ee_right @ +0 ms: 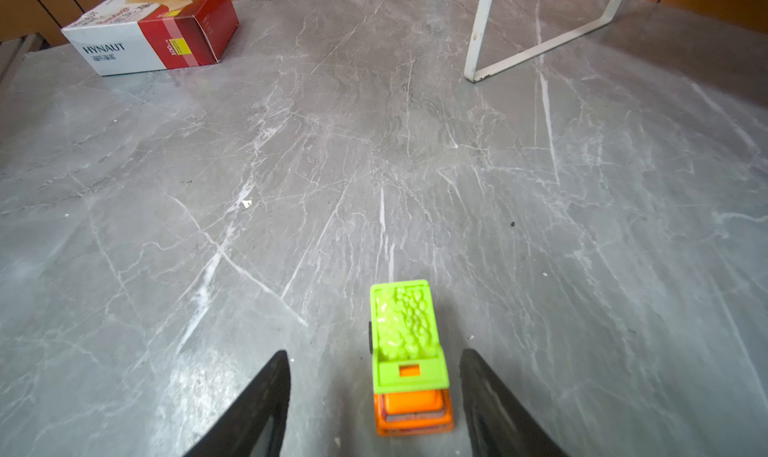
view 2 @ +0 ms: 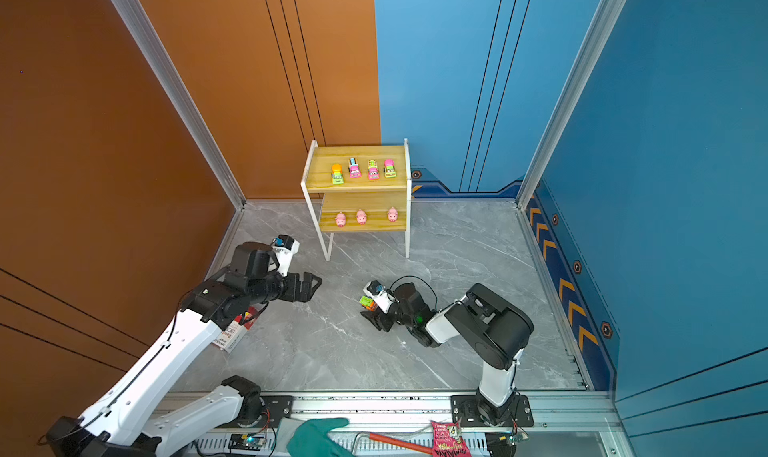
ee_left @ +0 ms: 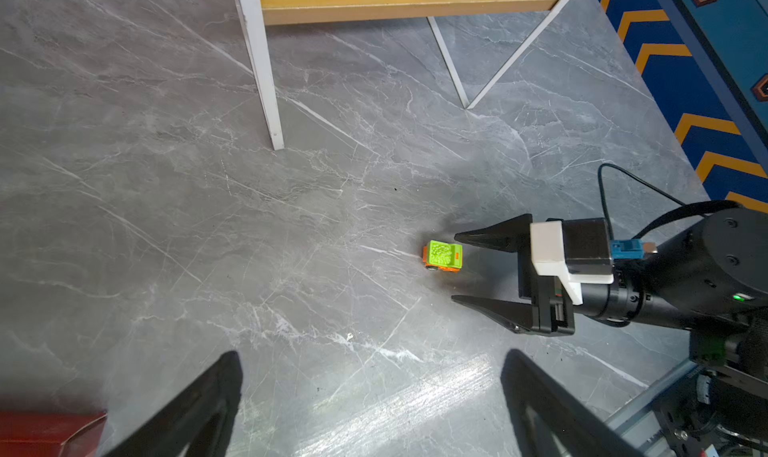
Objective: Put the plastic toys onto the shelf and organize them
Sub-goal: 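Close the right gripper on the orange-and-green dump truck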
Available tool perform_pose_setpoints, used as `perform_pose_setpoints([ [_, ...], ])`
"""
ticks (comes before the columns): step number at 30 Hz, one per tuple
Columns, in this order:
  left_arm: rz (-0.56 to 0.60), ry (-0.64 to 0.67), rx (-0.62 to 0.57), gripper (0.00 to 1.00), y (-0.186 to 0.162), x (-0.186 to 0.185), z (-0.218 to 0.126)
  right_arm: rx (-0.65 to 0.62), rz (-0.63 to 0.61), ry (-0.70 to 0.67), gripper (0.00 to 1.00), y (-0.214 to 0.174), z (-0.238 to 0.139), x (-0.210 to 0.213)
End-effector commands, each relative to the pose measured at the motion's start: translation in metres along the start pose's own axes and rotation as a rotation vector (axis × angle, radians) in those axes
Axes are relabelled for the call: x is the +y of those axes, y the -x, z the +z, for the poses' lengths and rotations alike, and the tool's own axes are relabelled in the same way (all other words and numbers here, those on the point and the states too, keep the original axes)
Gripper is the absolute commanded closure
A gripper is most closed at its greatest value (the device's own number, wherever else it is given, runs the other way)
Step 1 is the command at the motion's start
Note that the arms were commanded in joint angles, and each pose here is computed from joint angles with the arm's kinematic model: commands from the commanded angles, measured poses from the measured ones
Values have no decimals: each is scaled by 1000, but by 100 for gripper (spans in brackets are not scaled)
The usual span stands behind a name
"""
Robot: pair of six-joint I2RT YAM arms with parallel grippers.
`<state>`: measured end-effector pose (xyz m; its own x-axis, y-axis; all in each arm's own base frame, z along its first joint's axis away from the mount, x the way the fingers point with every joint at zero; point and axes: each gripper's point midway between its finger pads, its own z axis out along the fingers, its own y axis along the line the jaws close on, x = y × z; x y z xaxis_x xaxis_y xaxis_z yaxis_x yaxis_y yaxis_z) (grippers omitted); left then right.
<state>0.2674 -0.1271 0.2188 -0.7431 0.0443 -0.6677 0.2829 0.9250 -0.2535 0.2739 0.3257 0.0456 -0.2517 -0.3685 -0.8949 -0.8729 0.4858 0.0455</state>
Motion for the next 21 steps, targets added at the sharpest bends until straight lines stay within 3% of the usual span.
perform_pose_setpoints([
  [1,4,-8,26,2,-9,2,0,27,-14,-12,36,-2,8,-2],
  [21,-30,-5,21,2,-7,14,2,89,-41,-22,57,-5,12,-2],
])
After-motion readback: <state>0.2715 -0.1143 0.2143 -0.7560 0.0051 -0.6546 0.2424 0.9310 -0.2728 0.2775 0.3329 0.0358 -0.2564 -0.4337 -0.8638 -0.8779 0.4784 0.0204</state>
